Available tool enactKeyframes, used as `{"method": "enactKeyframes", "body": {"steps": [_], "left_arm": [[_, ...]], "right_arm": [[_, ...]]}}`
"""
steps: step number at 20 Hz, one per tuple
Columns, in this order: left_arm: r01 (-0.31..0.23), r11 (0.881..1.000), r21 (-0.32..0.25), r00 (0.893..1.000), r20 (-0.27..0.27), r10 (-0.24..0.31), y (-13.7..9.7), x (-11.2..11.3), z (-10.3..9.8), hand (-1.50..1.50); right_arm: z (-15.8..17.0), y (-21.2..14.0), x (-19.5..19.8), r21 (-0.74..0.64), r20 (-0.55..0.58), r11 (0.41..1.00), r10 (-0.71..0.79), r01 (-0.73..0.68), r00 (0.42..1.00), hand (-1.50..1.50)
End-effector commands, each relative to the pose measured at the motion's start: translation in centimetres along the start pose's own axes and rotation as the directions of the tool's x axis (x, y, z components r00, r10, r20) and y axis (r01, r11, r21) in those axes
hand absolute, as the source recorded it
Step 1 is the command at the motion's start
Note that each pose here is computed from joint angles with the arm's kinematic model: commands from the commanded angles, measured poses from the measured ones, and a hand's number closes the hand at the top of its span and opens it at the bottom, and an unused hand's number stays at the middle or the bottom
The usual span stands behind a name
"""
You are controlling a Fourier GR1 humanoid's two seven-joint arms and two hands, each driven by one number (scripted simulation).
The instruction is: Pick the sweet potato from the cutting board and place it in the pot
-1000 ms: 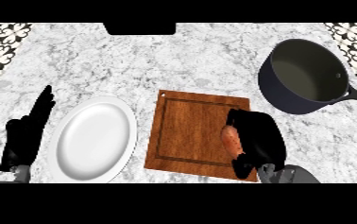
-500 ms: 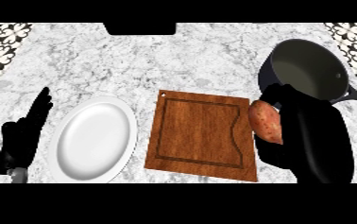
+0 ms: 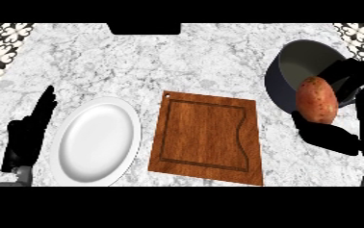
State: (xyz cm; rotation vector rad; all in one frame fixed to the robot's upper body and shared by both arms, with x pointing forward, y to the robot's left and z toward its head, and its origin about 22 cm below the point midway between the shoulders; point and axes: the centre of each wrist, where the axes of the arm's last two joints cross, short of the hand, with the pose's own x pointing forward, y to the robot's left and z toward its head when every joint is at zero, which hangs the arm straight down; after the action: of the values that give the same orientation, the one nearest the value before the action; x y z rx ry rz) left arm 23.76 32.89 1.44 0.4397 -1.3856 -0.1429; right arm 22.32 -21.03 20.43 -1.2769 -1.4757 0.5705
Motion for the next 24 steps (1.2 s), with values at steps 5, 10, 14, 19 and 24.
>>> {"method": "enactKeyframes", "body": {"steps": [5,10,14,19,24], "left_arm": [[0.005,1.000,-0.023,1.000,0.018,-0.004,0.6,0.1,0.7,0.00],[0.000,1.000,-0.009,1.000,-0.003,0.000,0.4,1.4,0.7,0.00],[0.008,1.000,-0.010,1.000,0.000,-0.008,0.5,-1.9,1.0,0.00],[0.016,1.000,-0.002,1.000,0.015,-0.016,0.4,0.0,0.5,0.00],[-0.001,1.000,-0.022,1.000,0.019,0.001,-0.1,0.7,0.6,0.00]], "right_arm": [[-6.6,-0.5,-4.8,-0.043,-0.029,0.997,-0.060,0.059,0.998,1.50],[-9.9,-0.8,-6.9,-0.033,-0.051,0.999,-0.013,0.011,0.999,1.50],[-13.0,0.4,-11.6,-0.014,-0.045,1.000,-0.023,0.023,0.999,1.50],[-14.7,5.1,-13.0,0.021,-0.029,0.999,0.038,-0.037,0.999,1.50],[-18.1,6.3,-15.5,0.078,-0.041,0.994,0.086,-0.083,0.995,1.50]]}}
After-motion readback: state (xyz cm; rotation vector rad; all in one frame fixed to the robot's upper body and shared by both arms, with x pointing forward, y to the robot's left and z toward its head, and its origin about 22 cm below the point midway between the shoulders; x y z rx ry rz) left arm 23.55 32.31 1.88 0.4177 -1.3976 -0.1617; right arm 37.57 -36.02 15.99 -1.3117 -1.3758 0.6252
